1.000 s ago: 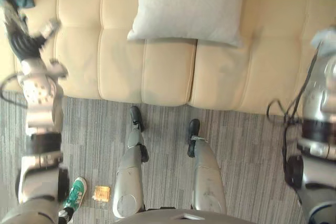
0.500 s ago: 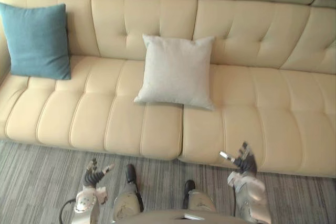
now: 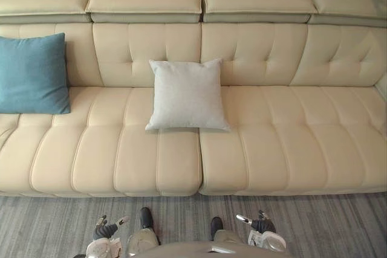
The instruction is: Pick up cushions and gather them together orderly.
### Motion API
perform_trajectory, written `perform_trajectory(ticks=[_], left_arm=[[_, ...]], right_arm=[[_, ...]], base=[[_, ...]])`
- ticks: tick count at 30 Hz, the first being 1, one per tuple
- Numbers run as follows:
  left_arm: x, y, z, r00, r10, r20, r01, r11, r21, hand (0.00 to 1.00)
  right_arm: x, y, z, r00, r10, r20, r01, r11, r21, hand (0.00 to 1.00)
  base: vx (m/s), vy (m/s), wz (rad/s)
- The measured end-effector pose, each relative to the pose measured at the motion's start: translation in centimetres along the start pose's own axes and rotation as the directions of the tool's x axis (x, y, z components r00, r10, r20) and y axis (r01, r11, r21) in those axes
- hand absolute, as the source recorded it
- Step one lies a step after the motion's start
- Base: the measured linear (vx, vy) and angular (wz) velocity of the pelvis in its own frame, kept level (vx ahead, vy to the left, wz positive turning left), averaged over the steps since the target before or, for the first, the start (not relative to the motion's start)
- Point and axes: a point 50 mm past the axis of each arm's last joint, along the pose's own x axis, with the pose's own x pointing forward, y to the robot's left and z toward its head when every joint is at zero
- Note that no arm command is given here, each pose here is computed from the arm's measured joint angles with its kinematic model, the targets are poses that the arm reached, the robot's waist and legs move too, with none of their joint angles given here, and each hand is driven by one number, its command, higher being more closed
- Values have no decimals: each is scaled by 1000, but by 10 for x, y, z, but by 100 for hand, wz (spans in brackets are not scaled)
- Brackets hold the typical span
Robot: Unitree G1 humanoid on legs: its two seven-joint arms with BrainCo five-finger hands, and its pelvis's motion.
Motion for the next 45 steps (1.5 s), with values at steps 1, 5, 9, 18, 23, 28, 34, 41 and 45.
perform_trajectory(ticks=[1,5,9,18,23,28,34,41,45], left_arm=[[-1,-3,-3,1000,-1,-18,1,1000,-8,0],[-1,9,-6,999,47,-27,-47,998,-28,0],[-4,6,-14,997,54,-59,-58,996,-69,0],[-1,-22,-3,999,-35,-34,36,999,3,0],[-3,-27,-7,998,-42,-49,41,999,-20,0],[1,-15,-1,999,-11,-33,11,1000,-14,0],[2,-22,3,999,-30,-33,29,999,-18,0],[-1,-50,4,994,-105,-43,104,994,-26,0],[-1,-53,3,992,-117,-52,117,993,-13,0]], right_arm=[[0,-6,-1,1000,-21,-3,21,1000,-3,0],[-3,8,-16,997,-1,-72,1,1000,10,0],[6,12,3,999,9,-39,-9,1000,-1,0],[11,8,19,1000,-17,6,17,1000,-22,0],[7,-2,4,998,-54,-32,54,999,0,0],[-2,6,-19,993,-54,-108,63,995,73,0],[-1,3,-17,991,-65,-115,76,992,99,0],[6,-5,-5,992,-85,-92,93,992,87,0],[10,-9,-3,989,-94,-114,102,993,66,0]], base=[[-44,69,-47],[-63,-15,26],[-60,-102,-19],[-208,-25,-9],[-106,152,-45],[-44,151,-57],[-10,34,-71],[50,-44,-99],[119,-140,-64]])
